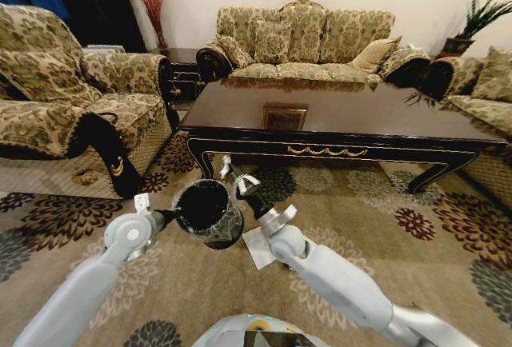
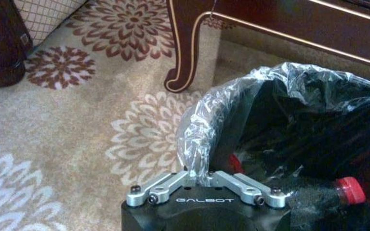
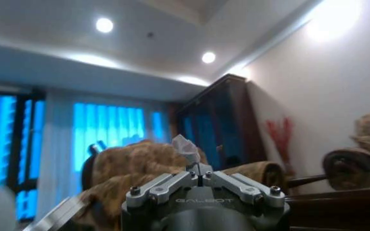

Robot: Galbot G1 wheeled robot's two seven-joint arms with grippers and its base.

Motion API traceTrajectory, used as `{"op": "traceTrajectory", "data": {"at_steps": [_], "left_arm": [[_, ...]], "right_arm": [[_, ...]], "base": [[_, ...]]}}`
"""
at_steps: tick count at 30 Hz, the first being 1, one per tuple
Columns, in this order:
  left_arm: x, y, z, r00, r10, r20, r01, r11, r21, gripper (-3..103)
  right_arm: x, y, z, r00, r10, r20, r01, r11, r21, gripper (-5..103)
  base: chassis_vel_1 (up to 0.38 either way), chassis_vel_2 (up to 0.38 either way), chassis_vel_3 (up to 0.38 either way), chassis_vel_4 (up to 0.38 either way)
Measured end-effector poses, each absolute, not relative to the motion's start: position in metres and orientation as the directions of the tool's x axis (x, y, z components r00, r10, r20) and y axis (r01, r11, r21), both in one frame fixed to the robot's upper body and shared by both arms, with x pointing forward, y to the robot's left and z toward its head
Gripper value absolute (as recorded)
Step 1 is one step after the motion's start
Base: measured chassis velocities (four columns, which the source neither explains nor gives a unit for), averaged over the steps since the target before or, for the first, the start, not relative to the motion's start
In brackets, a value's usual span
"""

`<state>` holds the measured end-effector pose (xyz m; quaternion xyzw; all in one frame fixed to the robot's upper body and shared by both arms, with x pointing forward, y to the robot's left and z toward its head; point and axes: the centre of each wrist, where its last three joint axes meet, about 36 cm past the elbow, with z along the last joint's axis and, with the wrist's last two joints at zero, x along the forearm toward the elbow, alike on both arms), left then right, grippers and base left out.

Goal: Move to the front of the table and pick up the trash from the floor, then place it into the trash bin.

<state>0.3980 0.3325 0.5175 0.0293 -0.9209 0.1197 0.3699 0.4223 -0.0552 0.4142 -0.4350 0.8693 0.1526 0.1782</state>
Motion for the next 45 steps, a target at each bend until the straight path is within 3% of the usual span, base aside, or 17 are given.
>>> {"op": "traceTrajectory", "data": {"at_steps": [7,17,29,34,36,37,44,45], "left_arm": [[0.398,0.333,0.518,-0.725,0.033,0.688,-0.142,0.970,-0.195,1],[0.397,0.335,0.526,-0.736,0.027,0.676,-0.138,0.972,-0.189,1],[0.397,0.337,0.527,-0.737,0.022,0.676,-0.139,0.973,-0.183,1],[0.397,0.337,0.528,-0.737,0.023,0.675,-0.139,0.973,-0.184,1],[0.397,0.336,0.528,-0.738,0.025,0.674,-0.138,0.973,-0.187,1],[0.397,0.336,0.528,-0.738,0.025,0.674,-0.138,0.973,-0.187,1],[0.397,0.336,0.527,-0.738,0.026,0.674,-0.138,0.972,-0.189,1],[0.397,0.336,0.527,-0.738,0.026,0.674,-0.138,0.972,-0.189,1]], "right_arm": [[0.422,-0.034,0.397,-0.528,-0.732,-0.430,-0.826,0.561,0.058,0],[0.430,-0.039,0.374,-0.581,-0.715,-0.388,-0.784,0.620,0.032,0],[0.426,-0.036,0.373,-0.598,-0.704,-0.383,-0.775,0.630,0.051,0],[0.425,-0.035,0.373,-0.600,-0.704,-0.381,-0.774,0.631,0.054,16],[0.424,-0.035,0.372,-0.602,-0.704,-0.376,-0.774,0.631,0.056,27],[0.424,-0.035,0.372,-0.602,-0.704,-0.376,-0.774,0.631,0.056,27],[0.422,-0.037,0.374,-0.615,-0.698,-0.367,-0.766,0.640,0.065,59],[0.422,-0.037,0.374,-0.615,-0.698,-0.367,-0.766,0.640,0.065,59]], "base": [[0.000,0.000,0.000,0.000],[0.000,0.000,0.000,0.000],[0.000,0.000,0.000,0.000],[0.000,0.000,0.000,0.000],[0.000,0.000,0.000,0.000],[0.000,0.000,0.000,0.000],[0.000,0.000,0.000,0.000],[0.000,0.000,0.000,0.000]]}}
